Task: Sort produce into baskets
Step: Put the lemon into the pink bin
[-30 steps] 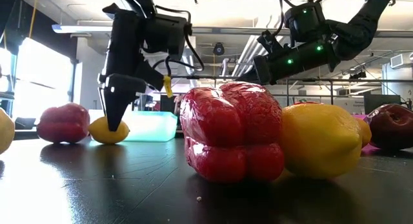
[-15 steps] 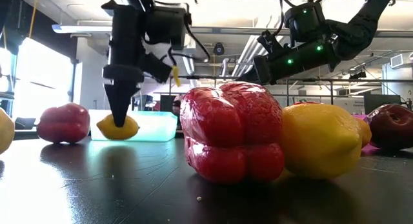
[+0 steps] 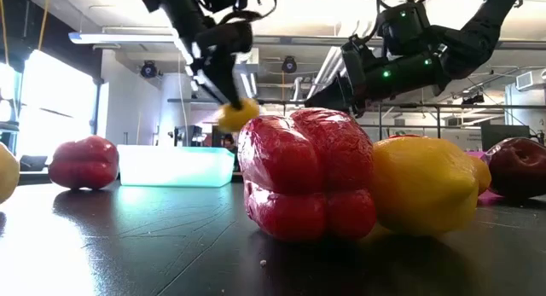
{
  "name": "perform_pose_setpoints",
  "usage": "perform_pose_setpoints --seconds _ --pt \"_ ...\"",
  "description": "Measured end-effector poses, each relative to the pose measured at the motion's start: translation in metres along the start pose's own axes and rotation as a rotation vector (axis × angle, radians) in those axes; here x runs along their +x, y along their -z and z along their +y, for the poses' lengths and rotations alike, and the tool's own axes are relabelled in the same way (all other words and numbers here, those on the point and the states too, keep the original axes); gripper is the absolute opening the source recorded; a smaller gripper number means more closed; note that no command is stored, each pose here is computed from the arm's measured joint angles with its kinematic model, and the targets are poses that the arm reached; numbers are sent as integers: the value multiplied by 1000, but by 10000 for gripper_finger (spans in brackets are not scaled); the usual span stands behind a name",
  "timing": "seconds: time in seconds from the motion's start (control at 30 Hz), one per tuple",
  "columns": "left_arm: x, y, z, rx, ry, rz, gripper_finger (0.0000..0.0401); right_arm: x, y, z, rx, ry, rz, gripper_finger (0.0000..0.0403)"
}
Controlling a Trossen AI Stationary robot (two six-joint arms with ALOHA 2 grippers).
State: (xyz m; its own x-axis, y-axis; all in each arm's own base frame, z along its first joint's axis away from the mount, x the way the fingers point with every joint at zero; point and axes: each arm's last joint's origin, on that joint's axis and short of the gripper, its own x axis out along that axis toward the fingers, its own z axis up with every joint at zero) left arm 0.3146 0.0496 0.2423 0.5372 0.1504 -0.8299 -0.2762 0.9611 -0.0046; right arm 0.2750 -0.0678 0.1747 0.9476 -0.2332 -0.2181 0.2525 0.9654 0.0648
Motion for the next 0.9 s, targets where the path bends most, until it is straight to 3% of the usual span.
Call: perform_pose_setpoints --seconds 0.3,0.43,0.63,0.9 --pt "9 -17 23 133 52 -313 138 -1 -12 5 162 -37 -120 215" --pt "5 -28 34 176 87 -443 138 -2 -20 6 181 -63 -204 263" --pt "-1 -41 43 237 125 -603 138 4 -41 9 126 -68 -272 279" --pt "-3 -43 50 245 99 -626 138 17 -70 11 33 25 -265 256"
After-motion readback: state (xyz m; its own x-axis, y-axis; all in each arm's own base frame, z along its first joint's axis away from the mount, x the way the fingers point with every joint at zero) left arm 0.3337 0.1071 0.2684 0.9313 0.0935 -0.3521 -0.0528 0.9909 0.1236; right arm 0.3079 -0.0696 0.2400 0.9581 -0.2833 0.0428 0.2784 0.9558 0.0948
